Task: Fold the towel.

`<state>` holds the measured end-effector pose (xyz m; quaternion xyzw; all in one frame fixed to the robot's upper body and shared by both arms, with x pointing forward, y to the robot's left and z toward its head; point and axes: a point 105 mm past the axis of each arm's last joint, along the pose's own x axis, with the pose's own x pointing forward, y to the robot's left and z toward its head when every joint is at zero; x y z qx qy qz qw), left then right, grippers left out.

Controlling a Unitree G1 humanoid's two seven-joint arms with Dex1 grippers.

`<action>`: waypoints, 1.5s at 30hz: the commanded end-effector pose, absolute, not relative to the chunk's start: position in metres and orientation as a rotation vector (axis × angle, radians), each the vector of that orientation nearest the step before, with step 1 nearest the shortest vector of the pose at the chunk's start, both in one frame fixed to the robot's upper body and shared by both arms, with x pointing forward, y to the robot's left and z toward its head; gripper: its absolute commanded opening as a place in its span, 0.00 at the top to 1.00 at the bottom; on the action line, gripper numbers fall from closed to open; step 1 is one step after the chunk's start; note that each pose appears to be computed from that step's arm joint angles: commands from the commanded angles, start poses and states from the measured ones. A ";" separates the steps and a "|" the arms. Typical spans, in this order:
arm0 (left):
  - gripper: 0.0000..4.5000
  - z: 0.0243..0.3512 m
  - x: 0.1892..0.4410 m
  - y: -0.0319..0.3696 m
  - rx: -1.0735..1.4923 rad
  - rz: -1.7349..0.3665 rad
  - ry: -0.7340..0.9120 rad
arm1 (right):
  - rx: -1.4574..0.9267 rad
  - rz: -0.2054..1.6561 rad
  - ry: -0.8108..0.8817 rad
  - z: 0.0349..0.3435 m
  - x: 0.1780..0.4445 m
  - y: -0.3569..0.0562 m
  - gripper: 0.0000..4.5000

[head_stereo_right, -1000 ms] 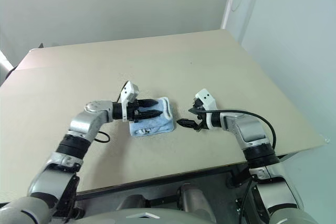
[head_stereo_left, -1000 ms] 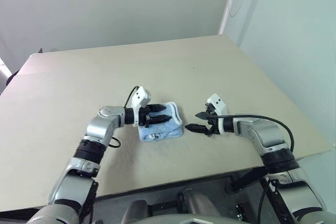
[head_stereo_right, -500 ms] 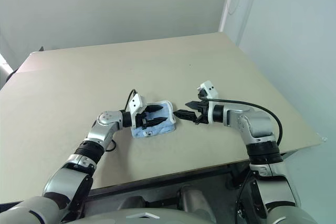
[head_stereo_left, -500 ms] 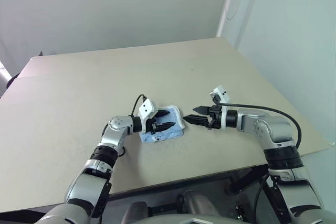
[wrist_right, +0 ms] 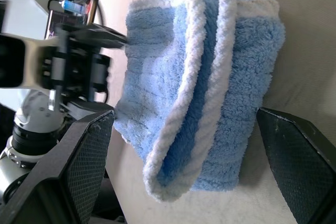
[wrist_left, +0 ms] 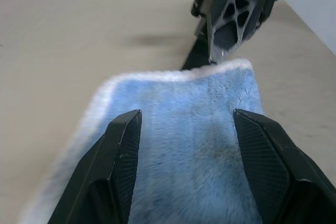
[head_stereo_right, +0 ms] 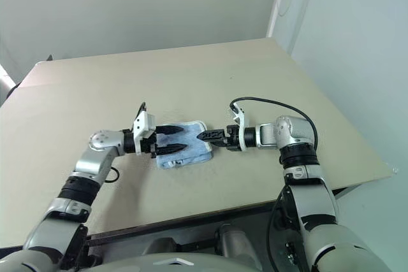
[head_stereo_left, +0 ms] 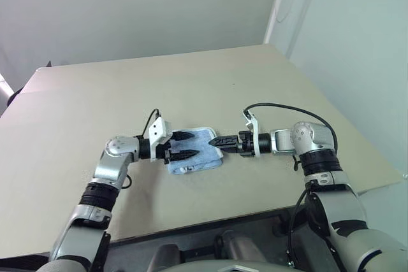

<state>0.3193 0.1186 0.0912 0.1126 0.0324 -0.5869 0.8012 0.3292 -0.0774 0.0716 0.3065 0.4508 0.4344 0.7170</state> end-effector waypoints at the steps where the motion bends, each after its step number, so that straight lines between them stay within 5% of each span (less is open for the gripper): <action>1: 0.35 0.105 0.320 0.126 0.242 -1.220 0.031 | 0.658 1.017 0.990 0.080 0.331 -0.061 0.00; 15: 0.35 0.105 0.312 0.144 0.271 -1.128 0.059 | 0.706 1.078 1.088 0.075 0.325 -0.025 0.00; 28: 0.34 0.102 0.316 0.156 0.305 -1.090 0.087 | 0.765 1.077 1.072 0.090 0.327 -0.038 1.00; 38: 0.34 0.124 0.321 0.188 0.267 -0.994 0.090 | 0.843 1.036 0.804 0.149 0.356 -0.069 1.00; 45: 0.34 0.139 0.304 0.227 0.185 -0.896 0.134 | 0.854 0.823 0.727 0.131 0.390 -0.085 1.00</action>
